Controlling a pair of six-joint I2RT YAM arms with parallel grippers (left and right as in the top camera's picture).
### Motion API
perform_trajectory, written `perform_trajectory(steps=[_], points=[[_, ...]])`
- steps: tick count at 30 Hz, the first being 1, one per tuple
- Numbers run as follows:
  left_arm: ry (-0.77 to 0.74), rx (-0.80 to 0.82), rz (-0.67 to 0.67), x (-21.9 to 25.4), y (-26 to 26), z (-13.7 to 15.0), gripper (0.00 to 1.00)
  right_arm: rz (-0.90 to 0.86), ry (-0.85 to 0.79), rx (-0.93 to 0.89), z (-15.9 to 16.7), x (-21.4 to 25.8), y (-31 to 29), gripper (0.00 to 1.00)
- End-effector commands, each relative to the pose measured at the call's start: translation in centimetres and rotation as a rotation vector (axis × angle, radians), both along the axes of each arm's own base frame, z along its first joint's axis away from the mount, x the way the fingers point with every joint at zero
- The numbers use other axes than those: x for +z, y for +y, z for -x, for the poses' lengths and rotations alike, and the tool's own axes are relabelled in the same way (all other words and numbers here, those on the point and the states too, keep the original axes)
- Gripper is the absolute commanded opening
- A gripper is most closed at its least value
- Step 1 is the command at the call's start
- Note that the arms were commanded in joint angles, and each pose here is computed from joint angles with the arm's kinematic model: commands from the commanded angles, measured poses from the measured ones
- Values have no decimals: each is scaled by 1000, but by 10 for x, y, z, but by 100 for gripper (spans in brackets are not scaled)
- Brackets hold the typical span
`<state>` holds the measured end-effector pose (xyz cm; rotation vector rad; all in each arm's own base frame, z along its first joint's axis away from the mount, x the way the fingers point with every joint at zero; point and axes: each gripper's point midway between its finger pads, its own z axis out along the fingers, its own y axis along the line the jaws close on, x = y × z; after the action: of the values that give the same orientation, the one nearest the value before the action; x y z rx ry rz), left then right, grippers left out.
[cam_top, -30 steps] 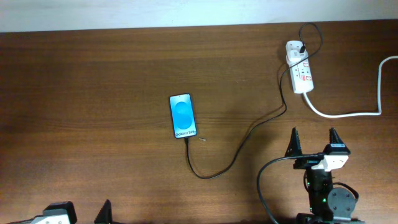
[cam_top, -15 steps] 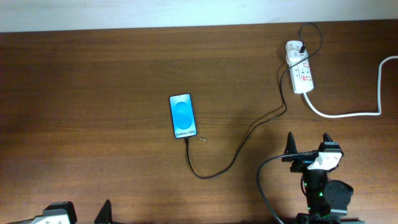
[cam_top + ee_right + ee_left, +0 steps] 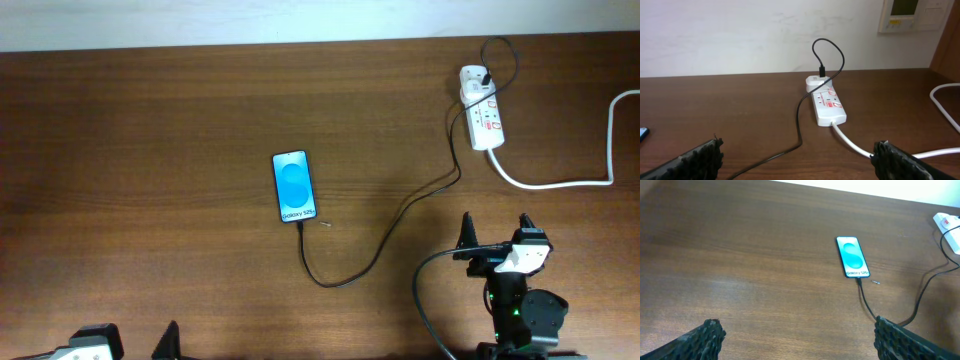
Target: Plug charger to phone and switch on socket
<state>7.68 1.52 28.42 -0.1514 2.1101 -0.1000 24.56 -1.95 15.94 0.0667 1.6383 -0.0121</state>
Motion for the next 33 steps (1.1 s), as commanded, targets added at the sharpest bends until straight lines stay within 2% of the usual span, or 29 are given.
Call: perform_trajectory(steps=[1, 4, 5, 8, 15, 19, 23, 33], points=[[-7, 8, 5, 1, 1, 0, 99, -9, 1, -2, 0, -2, 0, 98], [-7, 9, 1, 1, 2, 0, 99, -9, 1, -2, 0, -2, 0, 99], [-16, 52, -38, 2, 12, 0, 99, -9, 1, -2, 0, -2, 0, 99], [-80, 80, -38, 12, 13, -16, 99, -9, 1, -3, 0, -2, 0, 98], [-140, 110, -137, -30, 8, -92, 99, -9, 1, -3, 0, -2, 0, 98], [-241, 85, -173, -49, 2, -123, 99, -9, 1, -3, 0, -2, 0, 98], [-374, 51, -178, -57, -6, -139, 99, -9, 1, -2, 0, -2, 0, 98], [-525, 68, -151, -106, -8, -167, 99, -9, 1, -2, 0, -2, 0, 98]])
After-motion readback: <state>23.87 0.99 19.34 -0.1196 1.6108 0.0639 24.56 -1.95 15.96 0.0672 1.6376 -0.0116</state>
